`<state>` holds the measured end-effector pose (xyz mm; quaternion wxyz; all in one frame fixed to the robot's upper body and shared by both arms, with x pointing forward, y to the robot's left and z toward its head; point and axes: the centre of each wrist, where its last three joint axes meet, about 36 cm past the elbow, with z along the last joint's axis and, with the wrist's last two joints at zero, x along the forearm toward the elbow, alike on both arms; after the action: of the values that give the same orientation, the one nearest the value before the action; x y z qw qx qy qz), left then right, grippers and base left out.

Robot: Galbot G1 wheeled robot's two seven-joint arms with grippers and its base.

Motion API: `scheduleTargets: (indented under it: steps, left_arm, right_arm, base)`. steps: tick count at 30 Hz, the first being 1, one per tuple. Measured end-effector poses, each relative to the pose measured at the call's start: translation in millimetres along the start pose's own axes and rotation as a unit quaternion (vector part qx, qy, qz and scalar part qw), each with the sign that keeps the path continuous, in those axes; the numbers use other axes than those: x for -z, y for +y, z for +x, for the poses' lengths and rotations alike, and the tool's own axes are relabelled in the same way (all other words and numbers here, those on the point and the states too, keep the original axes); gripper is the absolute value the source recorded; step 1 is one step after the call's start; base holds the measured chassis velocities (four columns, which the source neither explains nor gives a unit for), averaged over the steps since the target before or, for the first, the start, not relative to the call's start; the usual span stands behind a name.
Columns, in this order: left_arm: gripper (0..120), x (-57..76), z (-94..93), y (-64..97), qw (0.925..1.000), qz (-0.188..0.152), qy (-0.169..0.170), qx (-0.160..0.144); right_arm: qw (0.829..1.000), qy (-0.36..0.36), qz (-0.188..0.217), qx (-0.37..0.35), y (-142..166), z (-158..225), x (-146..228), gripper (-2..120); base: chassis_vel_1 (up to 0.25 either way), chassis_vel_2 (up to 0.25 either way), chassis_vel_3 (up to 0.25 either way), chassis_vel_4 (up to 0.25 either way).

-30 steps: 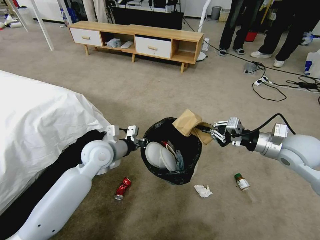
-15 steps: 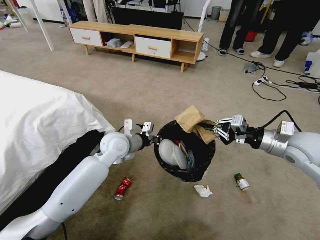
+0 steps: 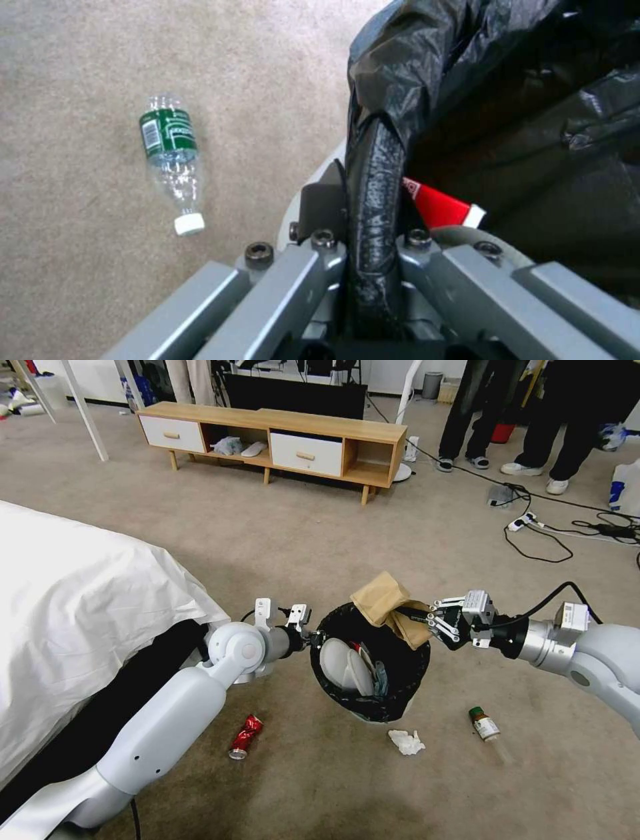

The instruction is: Pick up the trash bin and place the garbage on the floor into it.

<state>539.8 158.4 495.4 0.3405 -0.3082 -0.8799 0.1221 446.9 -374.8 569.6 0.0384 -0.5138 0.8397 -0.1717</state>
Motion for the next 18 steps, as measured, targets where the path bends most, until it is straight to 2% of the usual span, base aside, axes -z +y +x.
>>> scheduleTargets:
  steps: [18]
  left_arm:
    - [2,2.2,0.5,-0.4,1.0000,0.000,-0.004,-0.004]
  right_arm:
    - [1.000,0.008,-0.016,0.002,5,-4,-17,0]
  base:
    - [0.000,0.000,0.000,0.000]
